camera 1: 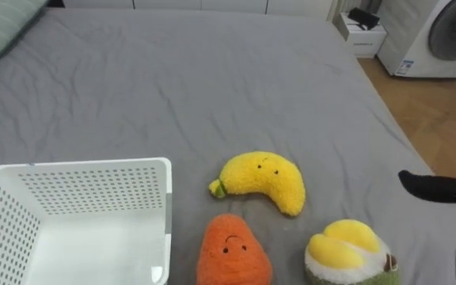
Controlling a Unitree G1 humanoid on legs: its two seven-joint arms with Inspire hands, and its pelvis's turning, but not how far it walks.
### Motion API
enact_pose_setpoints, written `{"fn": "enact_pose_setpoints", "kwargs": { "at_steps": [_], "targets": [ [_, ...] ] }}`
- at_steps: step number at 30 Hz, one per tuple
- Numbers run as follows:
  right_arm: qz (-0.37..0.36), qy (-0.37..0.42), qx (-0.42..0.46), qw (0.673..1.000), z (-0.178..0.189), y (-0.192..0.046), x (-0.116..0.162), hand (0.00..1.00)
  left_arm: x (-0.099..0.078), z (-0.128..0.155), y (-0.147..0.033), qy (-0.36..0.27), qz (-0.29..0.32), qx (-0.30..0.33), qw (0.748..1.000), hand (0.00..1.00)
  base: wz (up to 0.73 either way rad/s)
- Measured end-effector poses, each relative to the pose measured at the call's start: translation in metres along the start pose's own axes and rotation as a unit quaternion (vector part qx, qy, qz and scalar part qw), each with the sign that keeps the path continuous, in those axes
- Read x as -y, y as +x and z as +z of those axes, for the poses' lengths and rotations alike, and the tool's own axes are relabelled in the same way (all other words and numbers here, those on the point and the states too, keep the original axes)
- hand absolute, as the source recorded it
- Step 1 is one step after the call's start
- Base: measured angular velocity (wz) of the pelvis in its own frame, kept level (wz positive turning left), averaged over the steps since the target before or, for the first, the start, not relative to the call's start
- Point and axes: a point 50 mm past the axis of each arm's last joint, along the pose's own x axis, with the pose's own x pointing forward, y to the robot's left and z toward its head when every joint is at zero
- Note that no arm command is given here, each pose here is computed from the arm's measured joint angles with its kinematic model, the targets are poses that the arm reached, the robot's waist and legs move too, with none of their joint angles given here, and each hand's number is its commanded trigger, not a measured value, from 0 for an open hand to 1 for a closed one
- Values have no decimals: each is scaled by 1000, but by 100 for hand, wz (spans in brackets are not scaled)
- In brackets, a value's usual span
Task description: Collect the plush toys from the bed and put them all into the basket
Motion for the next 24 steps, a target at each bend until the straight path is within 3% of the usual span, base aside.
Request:
{"fn": "enact_pose_setpoints", "kwargs": {
  "at_steps": [5, 13, 24],
  "targets": [
    [83, -26, -32, 996, -12, -3, -18, 0, 0, -1, 0, 2, -1, -4, 1000, 0, 1],
    [253, -71, -165, 951, -70, -23, -54, 0, 1, 16, 0, -3, -2, 22, 1000, 0, 1],
    [299, -99, -207, 926, -87, -30, -57, 0, 3, 21, 0, -16, -11, 27, 999, 0, 0]
  ]
}}
